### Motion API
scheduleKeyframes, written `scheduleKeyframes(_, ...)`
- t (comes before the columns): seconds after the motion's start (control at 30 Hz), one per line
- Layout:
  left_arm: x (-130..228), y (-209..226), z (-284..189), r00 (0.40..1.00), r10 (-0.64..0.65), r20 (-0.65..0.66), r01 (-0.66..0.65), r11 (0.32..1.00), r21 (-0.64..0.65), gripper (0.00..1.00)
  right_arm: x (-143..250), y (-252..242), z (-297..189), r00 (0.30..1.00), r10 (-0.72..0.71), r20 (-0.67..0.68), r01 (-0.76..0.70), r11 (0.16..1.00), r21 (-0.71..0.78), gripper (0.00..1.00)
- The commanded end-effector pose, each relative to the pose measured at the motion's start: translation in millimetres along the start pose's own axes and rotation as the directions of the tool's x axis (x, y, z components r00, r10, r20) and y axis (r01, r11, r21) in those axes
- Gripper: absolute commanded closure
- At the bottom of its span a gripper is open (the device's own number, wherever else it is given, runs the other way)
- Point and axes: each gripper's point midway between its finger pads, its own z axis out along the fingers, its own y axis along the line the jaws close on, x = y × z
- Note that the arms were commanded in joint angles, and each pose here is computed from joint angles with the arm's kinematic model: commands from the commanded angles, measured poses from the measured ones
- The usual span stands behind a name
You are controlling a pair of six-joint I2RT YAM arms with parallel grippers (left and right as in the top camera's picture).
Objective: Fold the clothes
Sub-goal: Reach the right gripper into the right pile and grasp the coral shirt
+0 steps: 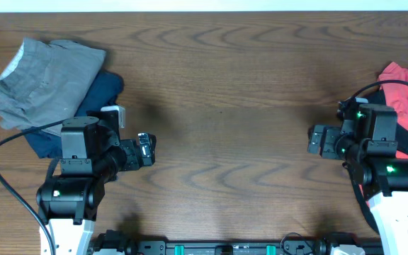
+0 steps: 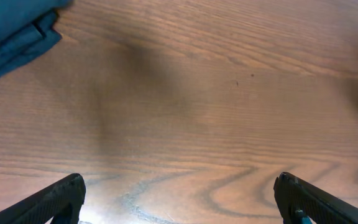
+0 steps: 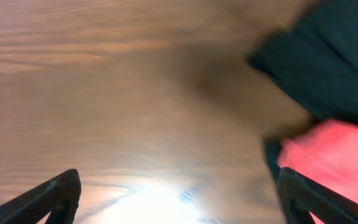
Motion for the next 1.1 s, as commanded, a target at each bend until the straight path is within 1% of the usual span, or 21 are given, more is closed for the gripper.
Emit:
scheduleKeyframes(0.0, -7, -5, -5, 1.000, -0.007, 0.017, 0.007, 1.000, 0.021, 0.02, 2, -67, -12, 0.959, 0.269, 0.084, -0.282, 0.896, 0.344, 0.01)
scheduleKeyframes(0.07, -7, -5, -5, 1.000, -0.006, 0.018, 0.006, 1.000, 0.021, 0.02, 12, -91, -16, 0.926, 0.362, 0.110, -0.371, 0.812, 0.450, 0.01)
scheduleKeyframes(0.1, -8, -5, -5, 1.000, -0.006, 0.020, 0.006, 1.000, 0.022, 0.02, 16, -98, -14, 0.915, 0.389, 0.104, -0.390, 0.791, 0.471, 0.01)
scheduleKeyframes(0.33, -8, -5, -5, 1.000, -0.006, 0.022, 0.005, 1.000, 0.022, 0.02, 35, -127, 9, 0.863, 0.505, 0.038, -0.436, 0.703, 0.562, 0.01)
scheduleKeyframes(0.5, -8, -6, -5, 1.000, -0.005, 0.022, 0.005, 1.000, 0.023, 0.02, 43, -134, 31, 0.852, 0.523, -0.018, -0.409, 0.688, 0.599, 0.15)
scheduleKeyframes(0.67, -7, -5, -5, 1.000, -0.007, 0.016, 0.007, 1.000, 0.021, 0.02, 48, -137, 50, 0.838, 0.545, -0.041, -0.406, 0.671, 0.621, 0.30)
scheduleKeyframes(1.07, -7, -5, -5, 1.000, -0.007, 0.016, 0.007, 1.000, 0.021, 0.02, 72, -141, 86, 0.815, 0.559, -0.152, -0.334, 0.668, 0.665, 0.31)
